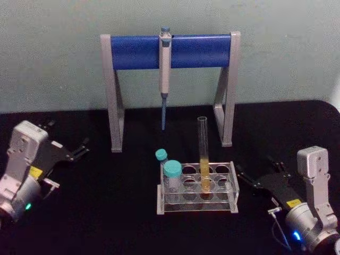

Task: Pick up the test tube from the test tube rack, shake it, then place it back into the test tube rack.

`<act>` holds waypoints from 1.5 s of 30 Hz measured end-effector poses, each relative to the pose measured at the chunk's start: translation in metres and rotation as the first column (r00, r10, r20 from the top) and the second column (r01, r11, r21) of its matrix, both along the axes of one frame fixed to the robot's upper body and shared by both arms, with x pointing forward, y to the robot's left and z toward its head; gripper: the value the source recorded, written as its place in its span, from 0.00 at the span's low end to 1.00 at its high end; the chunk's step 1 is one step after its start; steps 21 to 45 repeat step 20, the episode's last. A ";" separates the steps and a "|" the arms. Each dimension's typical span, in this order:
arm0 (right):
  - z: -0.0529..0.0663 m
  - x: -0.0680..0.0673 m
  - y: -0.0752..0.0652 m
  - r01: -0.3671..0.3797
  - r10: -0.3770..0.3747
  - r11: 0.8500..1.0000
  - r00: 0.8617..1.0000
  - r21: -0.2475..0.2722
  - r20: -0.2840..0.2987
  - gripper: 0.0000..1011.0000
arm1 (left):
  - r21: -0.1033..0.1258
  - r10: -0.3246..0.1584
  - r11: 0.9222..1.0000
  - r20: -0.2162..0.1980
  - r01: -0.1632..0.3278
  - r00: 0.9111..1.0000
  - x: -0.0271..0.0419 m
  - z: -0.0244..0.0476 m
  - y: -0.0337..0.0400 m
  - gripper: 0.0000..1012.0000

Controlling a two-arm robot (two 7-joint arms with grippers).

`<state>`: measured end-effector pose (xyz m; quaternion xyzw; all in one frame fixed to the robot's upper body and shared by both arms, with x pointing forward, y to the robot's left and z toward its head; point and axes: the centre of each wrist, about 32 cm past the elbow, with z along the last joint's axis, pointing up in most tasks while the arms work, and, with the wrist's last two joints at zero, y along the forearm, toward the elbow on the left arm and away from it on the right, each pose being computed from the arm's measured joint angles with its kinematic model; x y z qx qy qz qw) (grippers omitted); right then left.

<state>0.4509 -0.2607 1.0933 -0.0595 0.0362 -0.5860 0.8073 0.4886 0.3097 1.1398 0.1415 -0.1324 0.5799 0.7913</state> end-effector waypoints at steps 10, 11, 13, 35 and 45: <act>0.000 0.000 0.000 0.000 0.000 1.000 1.000 0.000 0.001 0.99 | 0.000 0.000 1.000 0.000 0.000 1.000 0.0000 0.0000 0.0000 1.00; 0.000 0.000 0.000 0.000 0.000 1.000 1.000 0.000 0.001 0.99 | 0.000 0.000 1.000 0.000 0.000 1.000 0.0000 0.0000 0.0000 1.00; 0.000 0.000 0.000 0.000 0.000 1.000 1.000 0.000 0.002 0.99 | 0.000 0.000 1.000 0.000 0.000 1.000 0.0000 0.0000 0.0000 1.00; 0.000 0.000 0.000 0.000 0.000 1.000 1.000 0.000 0.002 0.99 | 0.000 0.000 1.000 0.000 0.000 1.000 0.0000 0.0000 0.0000 1.00; 0.000 0.000 0.000 0.000 0.000 1.000 1.000 0.000 0.002 0.99 | 0.000 0.000 1.000 0.000 0.000 1.000 0.0000 0.0000 0.0000 1.00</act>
